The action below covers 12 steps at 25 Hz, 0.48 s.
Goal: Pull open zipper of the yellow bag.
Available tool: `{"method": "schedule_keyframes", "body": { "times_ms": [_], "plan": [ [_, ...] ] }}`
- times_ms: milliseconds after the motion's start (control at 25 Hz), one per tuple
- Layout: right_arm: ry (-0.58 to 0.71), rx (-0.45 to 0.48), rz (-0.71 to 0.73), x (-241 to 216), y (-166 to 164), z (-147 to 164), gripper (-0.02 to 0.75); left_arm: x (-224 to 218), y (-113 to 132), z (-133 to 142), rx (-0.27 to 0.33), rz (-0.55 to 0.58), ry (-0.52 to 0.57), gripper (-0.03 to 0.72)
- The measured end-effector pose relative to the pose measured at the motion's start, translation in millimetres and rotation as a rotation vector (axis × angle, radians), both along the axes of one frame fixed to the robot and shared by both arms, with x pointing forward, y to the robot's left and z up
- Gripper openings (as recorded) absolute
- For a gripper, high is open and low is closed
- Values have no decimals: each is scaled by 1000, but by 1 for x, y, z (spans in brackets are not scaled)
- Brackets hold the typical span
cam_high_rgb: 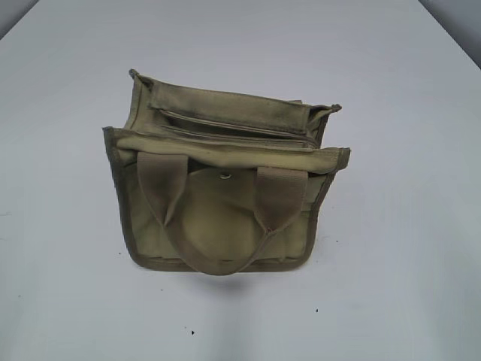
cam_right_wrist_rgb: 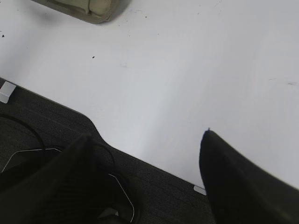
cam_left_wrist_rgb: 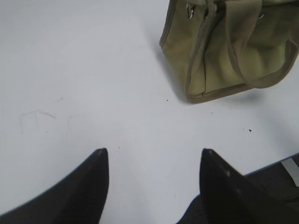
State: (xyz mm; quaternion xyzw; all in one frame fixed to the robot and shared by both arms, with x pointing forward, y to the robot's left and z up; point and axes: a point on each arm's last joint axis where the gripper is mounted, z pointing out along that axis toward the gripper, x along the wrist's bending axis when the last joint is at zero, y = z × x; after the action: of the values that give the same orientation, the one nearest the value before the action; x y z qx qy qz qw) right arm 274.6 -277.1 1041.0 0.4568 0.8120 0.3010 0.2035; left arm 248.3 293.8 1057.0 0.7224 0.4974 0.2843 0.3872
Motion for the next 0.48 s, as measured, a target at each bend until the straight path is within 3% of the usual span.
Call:
{"method": "schedule_keyframes", "body": {
  "times_ms": [480],
  "plan": [
    [-1, 0, 0, 0, 0, 0, 541, 0, 0, 0, 0, 0, 0, 460]
  ]
}}
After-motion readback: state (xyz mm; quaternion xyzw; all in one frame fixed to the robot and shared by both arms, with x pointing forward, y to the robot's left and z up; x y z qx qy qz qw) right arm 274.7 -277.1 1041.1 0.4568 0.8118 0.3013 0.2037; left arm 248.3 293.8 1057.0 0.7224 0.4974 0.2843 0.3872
